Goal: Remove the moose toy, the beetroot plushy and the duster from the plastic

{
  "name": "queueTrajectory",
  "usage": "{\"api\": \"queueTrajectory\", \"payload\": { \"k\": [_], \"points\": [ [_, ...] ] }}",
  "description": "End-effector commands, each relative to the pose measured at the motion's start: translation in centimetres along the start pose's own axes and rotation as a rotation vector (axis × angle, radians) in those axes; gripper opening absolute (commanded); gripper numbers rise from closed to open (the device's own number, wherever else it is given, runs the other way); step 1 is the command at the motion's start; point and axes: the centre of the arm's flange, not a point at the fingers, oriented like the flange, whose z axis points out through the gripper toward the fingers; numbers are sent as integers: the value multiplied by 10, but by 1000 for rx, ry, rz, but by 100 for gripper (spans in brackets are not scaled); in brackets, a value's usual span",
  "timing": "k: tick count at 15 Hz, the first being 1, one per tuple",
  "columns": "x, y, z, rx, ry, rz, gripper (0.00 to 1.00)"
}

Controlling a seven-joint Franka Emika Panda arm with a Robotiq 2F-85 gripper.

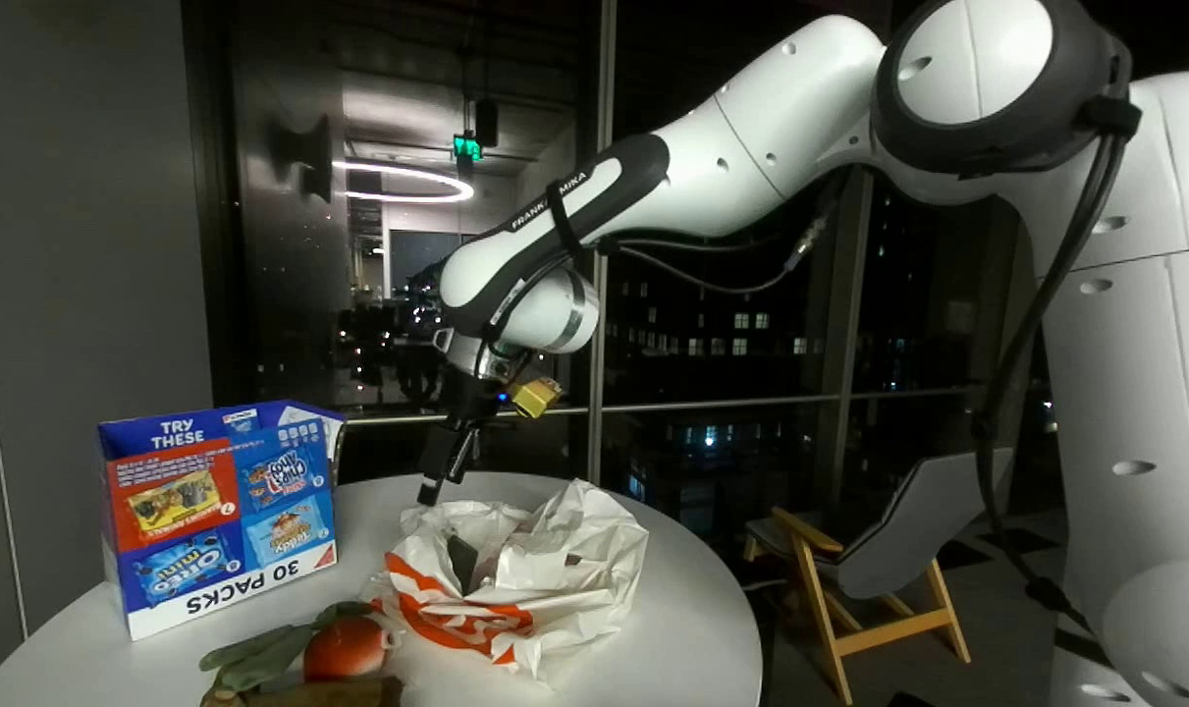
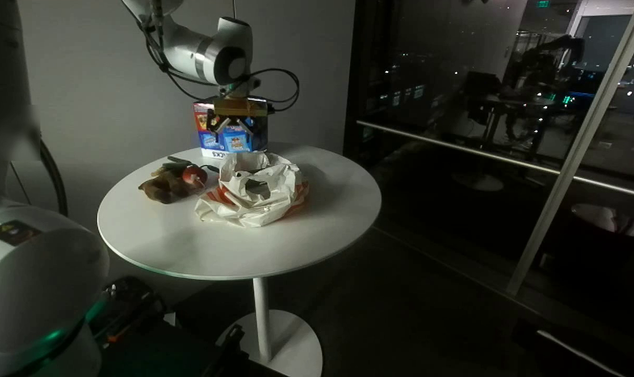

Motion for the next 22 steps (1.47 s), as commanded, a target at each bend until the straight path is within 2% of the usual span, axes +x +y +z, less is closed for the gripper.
{"api": "queueTrajectory", "payload": {
  "k": [1, 3, 6, 10, 12, 15, 16, 18, 21, 22],
  "points": [
    [-6, 24, 23, -59, -78, 103, 100],
    [-14, 28, 43, -57, -137, 132, 99],
    [-18, 29, 71, -83, -176, 130, 100],
    [-21, 39, 90, -228, -198, 41, 100],
    [-20, 44, 94, -264, -185, 13, 100],
    [-19, 43, 100, -191, -150, -5, 100],
    [-17, 43, 102, -186, -146, 33, 100],
    [-9, 42, 103, -211, -129, 191, 100],
    [0, 41, 103, -304, -96, 319, 100],
    [-14, 43, 101, -241, -132, 250, 100]
  ]
}}
